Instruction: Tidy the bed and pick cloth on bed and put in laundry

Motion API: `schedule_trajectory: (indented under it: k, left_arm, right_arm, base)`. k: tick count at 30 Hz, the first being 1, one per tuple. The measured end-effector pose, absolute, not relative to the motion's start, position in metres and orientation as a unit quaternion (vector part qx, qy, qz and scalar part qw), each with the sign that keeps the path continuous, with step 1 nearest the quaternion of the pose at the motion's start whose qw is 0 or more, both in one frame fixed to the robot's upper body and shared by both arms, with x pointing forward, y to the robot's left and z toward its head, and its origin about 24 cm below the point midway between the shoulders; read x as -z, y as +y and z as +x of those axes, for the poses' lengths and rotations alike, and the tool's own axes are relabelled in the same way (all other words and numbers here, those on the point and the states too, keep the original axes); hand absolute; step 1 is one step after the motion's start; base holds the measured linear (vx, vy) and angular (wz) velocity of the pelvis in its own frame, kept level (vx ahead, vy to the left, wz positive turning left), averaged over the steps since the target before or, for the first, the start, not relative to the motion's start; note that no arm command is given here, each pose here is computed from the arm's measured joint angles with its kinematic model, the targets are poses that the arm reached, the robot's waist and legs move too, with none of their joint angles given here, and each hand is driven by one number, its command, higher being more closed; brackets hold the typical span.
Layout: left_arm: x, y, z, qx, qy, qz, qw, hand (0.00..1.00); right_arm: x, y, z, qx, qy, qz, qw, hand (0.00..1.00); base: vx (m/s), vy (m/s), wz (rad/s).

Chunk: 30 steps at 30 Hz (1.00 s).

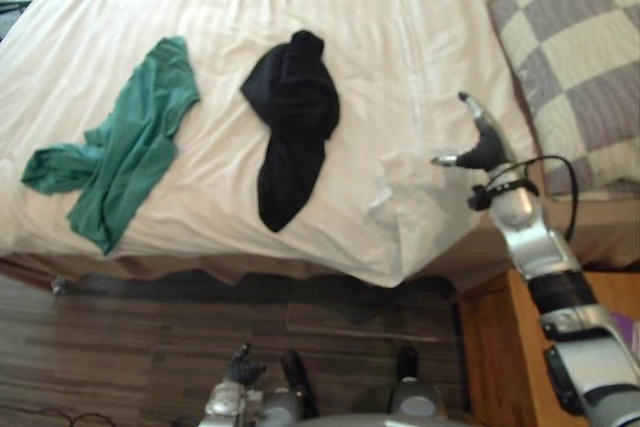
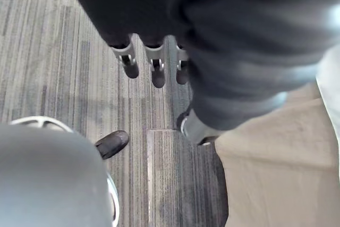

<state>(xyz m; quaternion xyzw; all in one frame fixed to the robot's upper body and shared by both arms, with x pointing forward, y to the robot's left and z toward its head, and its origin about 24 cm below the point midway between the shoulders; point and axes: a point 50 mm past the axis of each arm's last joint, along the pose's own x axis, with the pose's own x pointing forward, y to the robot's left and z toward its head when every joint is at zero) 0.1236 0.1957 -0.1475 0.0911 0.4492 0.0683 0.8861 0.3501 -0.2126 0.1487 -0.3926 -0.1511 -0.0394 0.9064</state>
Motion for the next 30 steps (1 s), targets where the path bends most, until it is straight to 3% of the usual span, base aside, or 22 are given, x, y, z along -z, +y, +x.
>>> schedule_trajectory:
  k: [8, 9, 19, 25, 26, 30]
  left_arm:
    - [0.143, 0.19, 0.138, -0.056, 0.425, 0.1, 0.898, 0.0]
    - [0.141, 0.188, 0.142, -0.053, 0.421, 0.103, 0.9, 0.0]
    - [0.14, 0.185, 0.146, -0.039, 0.412, 0.115, 0.903, 0.0]
    - [0.14, 0.187, 0.146, -0.039, 0.413, 0.118, 0.902, 0.0]
    - [0.14, 0.188, 0.145, -0.041, 0.417, 0.12, 0.9, 0.0]
    - [0.142, 0.189, 0.142, -0.035, 0.424, 0.133, 0.895, 0.0]
  right_arm:
    - [-0.119, -0.203, 0.364, 0.001, -0.083, -0.421, 0.903, 0.0]
    - [-0.115, -0.207, 0.365, 0.0, -0.068, -0.423, 0.904, 1.0]
    - [-0.095, -0.223, 0.371, -0.006, -0.002, -0.454, 0.891, 1.0]
    - [-0.063, -0.243, 0.325, 0.023, 0.009, -0.394, 0.919, 1.0]
    - [-0.048, -0.246, 0.308, 0.028, 0.026, -0.376, 0.926, 0.0]
    - [0.001, -0.255, 0.263, 0.054, 0.107, -0.327, 0.937, 0.0]
  base:
    - [0.0, -0.007, 0.12]
    - [-0.01, -0.011, 0.14]
    - [-0.02, 0.005, 0.03]
    - [-0.01, 0.014, -0.03]
    - [0.01, -0.001, -0.12]
    - [0.02, -0.011, -0.19]
